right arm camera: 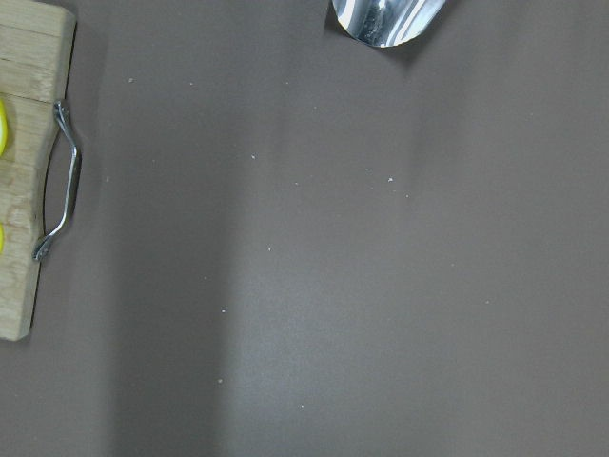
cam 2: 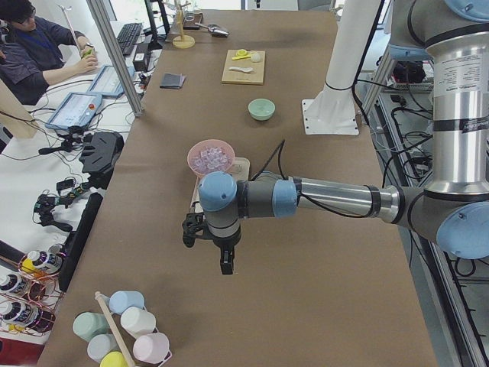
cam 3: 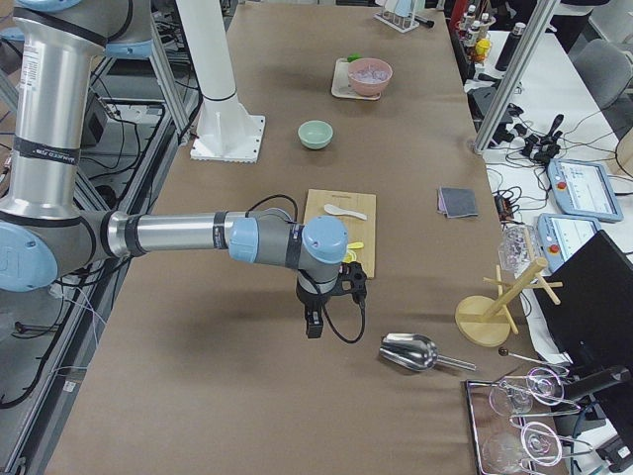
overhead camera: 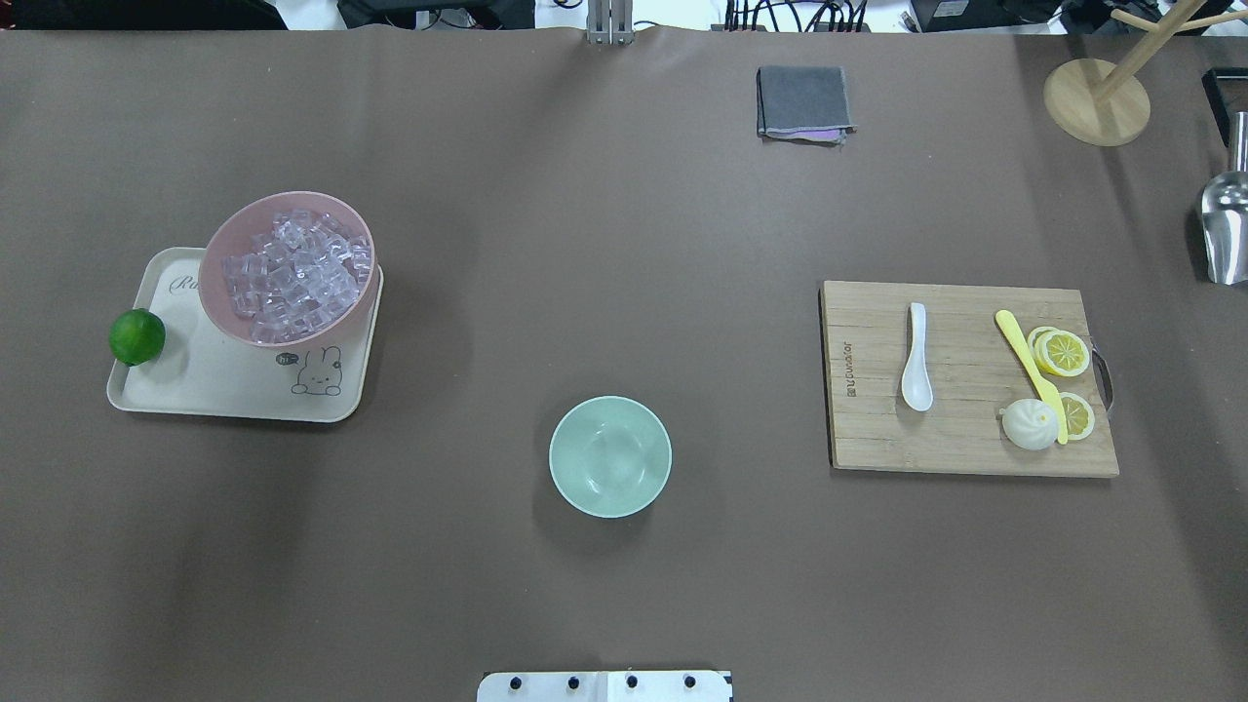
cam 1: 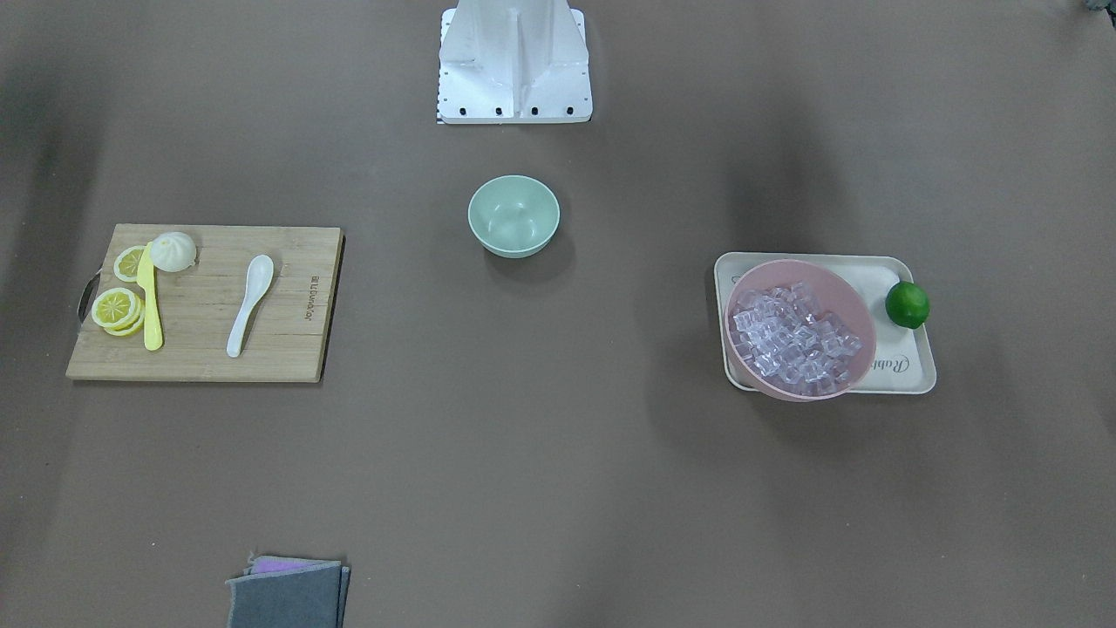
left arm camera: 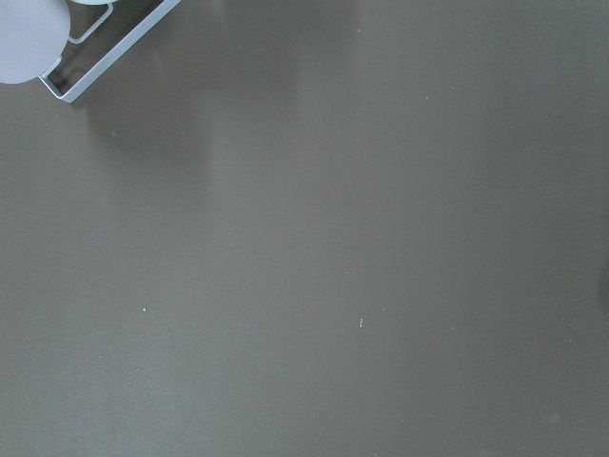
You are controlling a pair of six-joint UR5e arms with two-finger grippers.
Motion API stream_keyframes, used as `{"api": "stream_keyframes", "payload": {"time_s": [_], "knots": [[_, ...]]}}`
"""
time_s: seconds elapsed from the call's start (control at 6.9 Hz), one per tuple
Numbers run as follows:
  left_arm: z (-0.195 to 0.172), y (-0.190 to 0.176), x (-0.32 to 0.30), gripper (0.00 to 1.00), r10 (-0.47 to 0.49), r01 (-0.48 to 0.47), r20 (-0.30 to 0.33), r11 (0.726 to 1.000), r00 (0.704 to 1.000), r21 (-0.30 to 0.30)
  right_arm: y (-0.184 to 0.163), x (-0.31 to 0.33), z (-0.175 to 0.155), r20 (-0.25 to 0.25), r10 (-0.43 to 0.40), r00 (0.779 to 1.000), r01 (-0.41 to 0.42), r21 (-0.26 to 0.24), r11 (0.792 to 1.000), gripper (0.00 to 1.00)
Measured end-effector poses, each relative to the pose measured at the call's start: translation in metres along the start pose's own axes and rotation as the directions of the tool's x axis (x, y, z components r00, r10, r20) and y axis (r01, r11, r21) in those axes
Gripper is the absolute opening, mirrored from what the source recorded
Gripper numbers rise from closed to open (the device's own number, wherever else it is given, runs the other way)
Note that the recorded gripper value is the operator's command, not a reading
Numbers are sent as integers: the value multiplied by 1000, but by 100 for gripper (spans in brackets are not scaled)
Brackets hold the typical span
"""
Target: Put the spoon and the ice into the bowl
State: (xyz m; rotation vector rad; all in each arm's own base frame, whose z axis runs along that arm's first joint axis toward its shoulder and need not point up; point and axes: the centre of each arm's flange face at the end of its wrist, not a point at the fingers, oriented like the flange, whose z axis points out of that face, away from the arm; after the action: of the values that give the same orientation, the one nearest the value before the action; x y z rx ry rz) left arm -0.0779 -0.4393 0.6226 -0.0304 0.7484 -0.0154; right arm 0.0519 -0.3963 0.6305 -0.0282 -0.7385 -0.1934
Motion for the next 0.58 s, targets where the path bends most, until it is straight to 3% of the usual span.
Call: {"api": "stream_keyframes", "payload": {"time_s": [0.58], "knots": [[-18,2,16,98,32,-32,5,999,999,37,-1,-1,-1,-2,-5,1000,5,5,1000,100]]}}
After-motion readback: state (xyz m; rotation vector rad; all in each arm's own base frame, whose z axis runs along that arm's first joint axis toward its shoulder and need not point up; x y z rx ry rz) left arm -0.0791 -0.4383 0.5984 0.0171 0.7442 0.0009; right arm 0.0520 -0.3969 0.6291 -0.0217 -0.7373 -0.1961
